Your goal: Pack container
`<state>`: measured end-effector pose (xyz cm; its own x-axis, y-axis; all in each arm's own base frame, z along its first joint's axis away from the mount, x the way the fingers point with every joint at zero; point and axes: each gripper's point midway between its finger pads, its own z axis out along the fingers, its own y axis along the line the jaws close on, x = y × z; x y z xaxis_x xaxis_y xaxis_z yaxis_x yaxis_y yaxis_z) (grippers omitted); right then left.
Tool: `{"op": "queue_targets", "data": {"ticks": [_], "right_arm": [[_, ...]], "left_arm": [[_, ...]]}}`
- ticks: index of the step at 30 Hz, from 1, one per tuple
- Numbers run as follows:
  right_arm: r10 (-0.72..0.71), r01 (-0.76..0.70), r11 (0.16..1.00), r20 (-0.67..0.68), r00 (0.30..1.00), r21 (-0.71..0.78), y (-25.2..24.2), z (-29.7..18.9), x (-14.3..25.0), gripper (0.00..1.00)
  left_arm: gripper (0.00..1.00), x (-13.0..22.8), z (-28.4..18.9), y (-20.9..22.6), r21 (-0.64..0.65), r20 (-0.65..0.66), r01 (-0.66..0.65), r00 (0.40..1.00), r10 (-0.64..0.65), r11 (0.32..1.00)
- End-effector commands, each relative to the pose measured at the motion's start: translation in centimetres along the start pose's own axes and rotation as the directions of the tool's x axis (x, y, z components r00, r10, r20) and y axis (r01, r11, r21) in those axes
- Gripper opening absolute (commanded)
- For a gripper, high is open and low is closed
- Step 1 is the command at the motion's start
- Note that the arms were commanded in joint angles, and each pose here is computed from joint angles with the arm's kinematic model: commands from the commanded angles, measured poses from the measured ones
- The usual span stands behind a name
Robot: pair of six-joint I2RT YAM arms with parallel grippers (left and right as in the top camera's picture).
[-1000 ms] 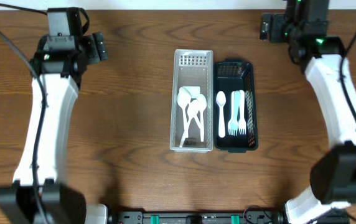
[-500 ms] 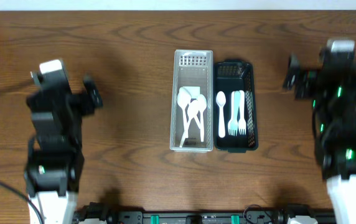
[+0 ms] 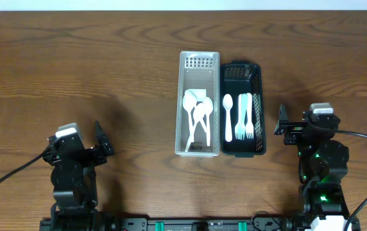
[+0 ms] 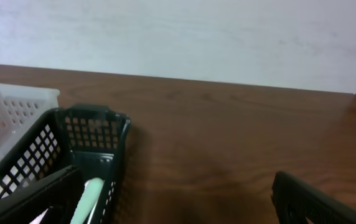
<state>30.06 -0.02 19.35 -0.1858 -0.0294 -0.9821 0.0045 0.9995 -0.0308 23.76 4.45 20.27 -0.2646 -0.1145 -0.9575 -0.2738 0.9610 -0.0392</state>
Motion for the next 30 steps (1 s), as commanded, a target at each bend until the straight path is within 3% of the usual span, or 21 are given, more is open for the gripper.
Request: {"op": "queue_targets", "data": {"ticks": [1,12,22,30], "right_arm": [[-0.012,0.012,1.000,0.022,1.000,-0.004,0.2,-0.1,-0.7,0.99],[-0.020,0.018,1.000,-0.210,0.978,-0.013,0.3,-0.7,5.0,0.99],[-0.032,0.021,0.999,-0.507,0.861,-0.027,0.4,-4.7,12.2,0.99],[-0.038,0.028,0.999,-0.541,0.840,-0.027,0.2,-8.8,13.5,0.99]], "left_arm": [[0.98,-0.5,-0.2,0.1,-0.004,0.018,-0.013,1.000,0.013,1.000],[0.98,-0.5,-0.2,0.1,-0.005,0.018,-0.013,1.000,0.013,1.000],[0.98,-0.5,-0.2,0.1,-0.004,0.018,-0.013,1.000,0.013,1.000],[0.98,-0.5,-0.2,0.1,-0.004,0.018,-0.013,1.000,0.013,1.000]]}}
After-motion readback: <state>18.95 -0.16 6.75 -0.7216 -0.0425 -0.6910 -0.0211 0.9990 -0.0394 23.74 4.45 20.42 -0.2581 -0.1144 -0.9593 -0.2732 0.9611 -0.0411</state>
